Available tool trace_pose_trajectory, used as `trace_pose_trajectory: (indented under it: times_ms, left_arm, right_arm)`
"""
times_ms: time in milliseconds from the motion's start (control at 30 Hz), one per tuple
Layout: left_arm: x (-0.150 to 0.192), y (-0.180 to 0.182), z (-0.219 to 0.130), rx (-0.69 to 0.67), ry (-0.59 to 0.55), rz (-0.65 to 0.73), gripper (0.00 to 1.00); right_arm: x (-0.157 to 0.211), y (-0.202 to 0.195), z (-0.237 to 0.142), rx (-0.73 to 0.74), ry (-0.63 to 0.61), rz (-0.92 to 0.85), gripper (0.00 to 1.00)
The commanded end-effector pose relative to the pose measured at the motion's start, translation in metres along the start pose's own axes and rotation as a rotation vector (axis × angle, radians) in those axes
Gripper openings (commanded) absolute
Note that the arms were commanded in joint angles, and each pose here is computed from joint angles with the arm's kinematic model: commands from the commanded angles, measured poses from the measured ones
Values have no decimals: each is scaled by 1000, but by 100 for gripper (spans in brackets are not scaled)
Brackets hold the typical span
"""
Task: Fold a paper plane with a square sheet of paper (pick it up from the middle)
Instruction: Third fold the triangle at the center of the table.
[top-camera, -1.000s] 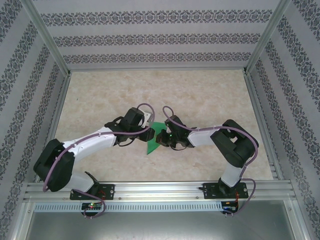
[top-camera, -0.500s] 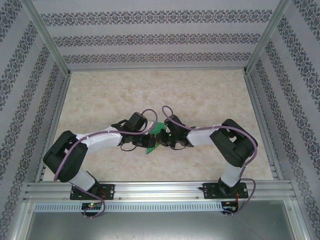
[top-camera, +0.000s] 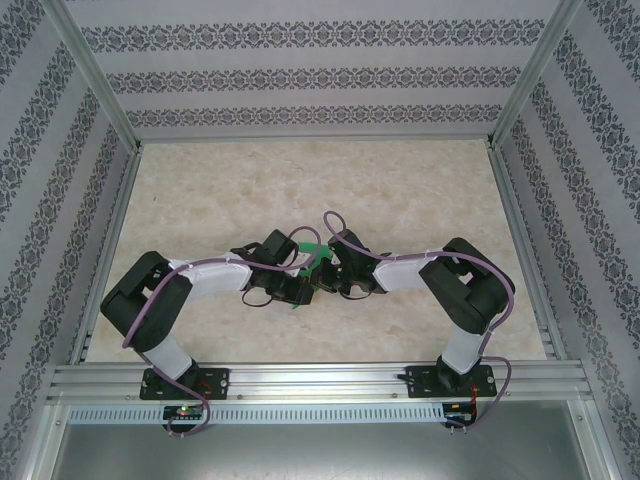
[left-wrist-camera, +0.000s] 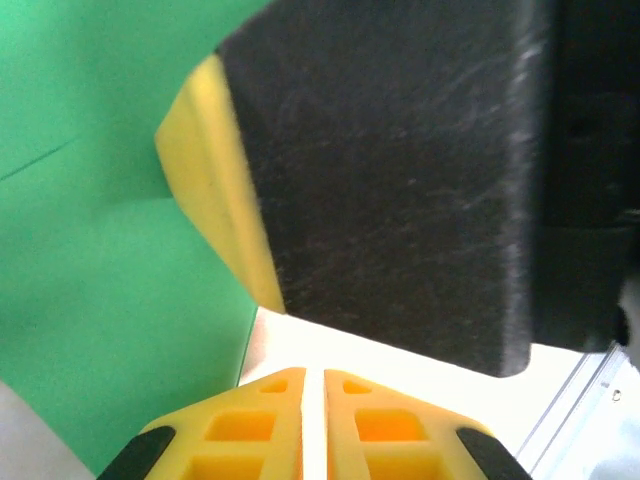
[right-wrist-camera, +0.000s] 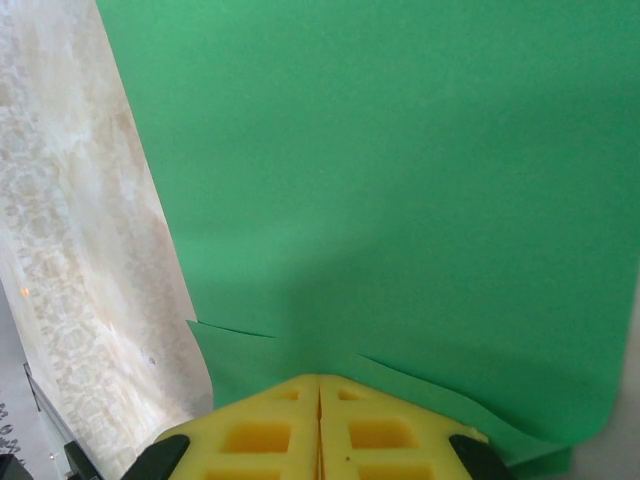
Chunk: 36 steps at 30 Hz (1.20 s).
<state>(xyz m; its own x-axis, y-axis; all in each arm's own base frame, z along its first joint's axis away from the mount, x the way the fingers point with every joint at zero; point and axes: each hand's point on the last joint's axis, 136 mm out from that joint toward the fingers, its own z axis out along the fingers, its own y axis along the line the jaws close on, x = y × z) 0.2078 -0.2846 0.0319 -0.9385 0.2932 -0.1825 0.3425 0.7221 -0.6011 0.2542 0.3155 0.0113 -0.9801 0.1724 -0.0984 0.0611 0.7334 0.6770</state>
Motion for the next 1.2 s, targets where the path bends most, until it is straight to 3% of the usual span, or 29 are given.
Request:
trace_pose_trajectory:
  times_ms: [0,533,867,1167]
  left_arm:
    - [-5,2,-1,-17,0,38,13]
    - [13,23,9,-59,28,-27,11]
    - [30,15,18,84,94,-76,12]
    - [49,32,13,50,120,-195,10]
  right_arm:
    - [16,-51,9,191,34,56,8]
    - [18,-58,6,235,46,39,9]
    - [18,-61,5,268,51,27,9]
    - [19,-67,3,296,53,27,9]
